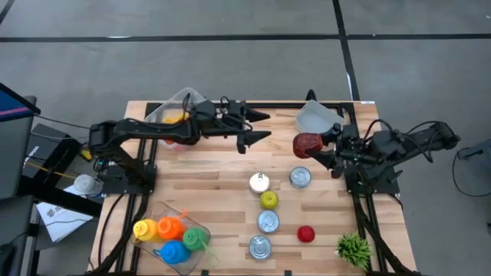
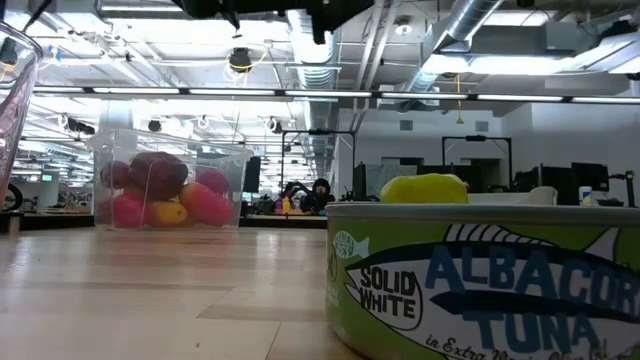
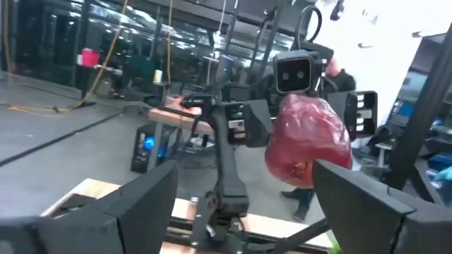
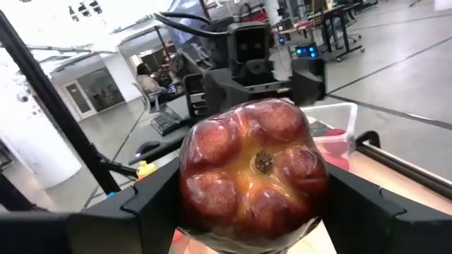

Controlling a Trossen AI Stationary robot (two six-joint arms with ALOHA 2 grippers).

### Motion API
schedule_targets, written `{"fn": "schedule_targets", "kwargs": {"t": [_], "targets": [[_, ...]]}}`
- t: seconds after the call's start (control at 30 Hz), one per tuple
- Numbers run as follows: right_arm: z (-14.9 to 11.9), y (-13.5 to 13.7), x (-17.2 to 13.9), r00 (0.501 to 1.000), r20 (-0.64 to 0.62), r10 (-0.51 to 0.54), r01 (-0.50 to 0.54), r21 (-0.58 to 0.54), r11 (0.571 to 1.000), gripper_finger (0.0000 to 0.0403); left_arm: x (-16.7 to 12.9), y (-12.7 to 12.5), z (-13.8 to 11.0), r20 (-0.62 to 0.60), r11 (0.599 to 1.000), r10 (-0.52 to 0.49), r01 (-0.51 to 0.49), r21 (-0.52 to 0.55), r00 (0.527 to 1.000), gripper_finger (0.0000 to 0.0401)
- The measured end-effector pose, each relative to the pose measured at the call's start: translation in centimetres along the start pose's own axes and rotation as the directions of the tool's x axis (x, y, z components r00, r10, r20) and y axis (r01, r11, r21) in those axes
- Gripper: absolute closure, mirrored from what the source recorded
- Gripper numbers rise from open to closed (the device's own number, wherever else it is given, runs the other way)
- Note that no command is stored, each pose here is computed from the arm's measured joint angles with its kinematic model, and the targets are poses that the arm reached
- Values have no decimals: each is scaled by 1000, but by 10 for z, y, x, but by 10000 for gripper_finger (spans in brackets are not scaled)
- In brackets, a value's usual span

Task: Pick & Place Food Item
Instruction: Put the red apple into the white bin

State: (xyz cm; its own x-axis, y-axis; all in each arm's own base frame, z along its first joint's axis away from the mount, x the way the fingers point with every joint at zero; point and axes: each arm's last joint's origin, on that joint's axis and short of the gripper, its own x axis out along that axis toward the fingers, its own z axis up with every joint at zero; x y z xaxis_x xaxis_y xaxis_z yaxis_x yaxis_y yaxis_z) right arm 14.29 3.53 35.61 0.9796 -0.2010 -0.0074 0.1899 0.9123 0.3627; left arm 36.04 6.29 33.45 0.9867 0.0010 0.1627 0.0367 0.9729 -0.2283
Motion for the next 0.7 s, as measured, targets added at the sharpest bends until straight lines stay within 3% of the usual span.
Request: {"fn": "schedule_targets", "kwargs": {"t": [0.47, 0.7], "targets": [[-11, -6, 37, 998, -41, -56, 54, -38, 998, 127, 7, -19, -13, -31, 998, -57, 56, -23, 998, 18], [-10, -8, 56, 1000, -16, 2, -2, -42, 999, 127, 7, -21, -18, -75, 998, -52, 50, -30, 996, 14]]}}
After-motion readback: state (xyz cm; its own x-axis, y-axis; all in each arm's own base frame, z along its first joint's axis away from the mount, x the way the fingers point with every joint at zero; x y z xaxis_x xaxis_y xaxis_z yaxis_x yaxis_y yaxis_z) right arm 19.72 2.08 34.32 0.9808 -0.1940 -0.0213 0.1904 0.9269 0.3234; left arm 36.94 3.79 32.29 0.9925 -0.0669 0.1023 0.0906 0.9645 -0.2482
